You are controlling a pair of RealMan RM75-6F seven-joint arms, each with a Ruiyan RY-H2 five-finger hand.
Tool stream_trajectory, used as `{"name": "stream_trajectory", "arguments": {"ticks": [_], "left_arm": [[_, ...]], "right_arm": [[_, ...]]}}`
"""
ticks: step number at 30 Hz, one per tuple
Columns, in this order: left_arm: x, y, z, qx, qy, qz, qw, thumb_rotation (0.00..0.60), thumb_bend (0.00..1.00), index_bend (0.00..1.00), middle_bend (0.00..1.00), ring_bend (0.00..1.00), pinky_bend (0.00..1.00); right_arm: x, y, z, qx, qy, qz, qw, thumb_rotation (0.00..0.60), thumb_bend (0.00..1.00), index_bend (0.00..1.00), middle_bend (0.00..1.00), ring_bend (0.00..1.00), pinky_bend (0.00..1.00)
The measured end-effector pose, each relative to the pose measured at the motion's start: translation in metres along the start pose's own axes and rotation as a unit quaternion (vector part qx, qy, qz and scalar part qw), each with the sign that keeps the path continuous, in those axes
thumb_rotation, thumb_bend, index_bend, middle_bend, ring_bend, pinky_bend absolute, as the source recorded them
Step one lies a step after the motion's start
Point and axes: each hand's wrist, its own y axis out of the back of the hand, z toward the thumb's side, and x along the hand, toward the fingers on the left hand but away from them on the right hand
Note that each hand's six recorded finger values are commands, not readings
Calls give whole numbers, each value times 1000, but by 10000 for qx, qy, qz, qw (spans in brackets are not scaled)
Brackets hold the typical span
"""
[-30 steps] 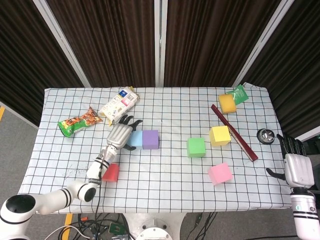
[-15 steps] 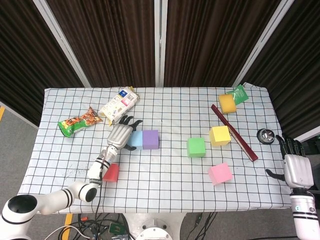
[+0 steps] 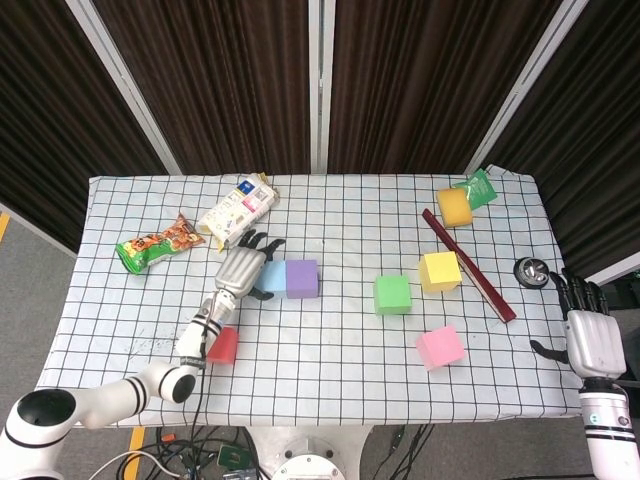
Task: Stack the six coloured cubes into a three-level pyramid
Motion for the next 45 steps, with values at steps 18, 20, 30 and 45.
{"name": "stream_trajectory", "arguments": {"ticks": [18, 20, 30, 45], "left_arm": [[1, -5, 1, 6, -18, -113, 9999, 600, 59, 107, 361, 100, 42], [1, -5, 1, -9, -26, -153, 9999, 600, 58, 105, 342, 100, 42], [2, -8, 3, -63, -41, -208, 9998, 600, 57, 103, 314, 100, 41], [3, -3, 6, -128, -70, -134, 9998, 600, 56, 95, 292, 100, 41]], "right_arm": [[2, 1, -2, 28, -21, -25, 10000, 600, 0, 0, 0, 0, 0], [2, 1, -2, 29, -30, -25, 10000, 600, 0, 0, 0, 0, 0], [2, 1, -4, 44, -72, -22, 10000, 600, 0, 0, 0, 0, 0], [2, 0, -1, 38, -31, -13, 10000, 600, 0, 0, 0, 0, 0]]}}
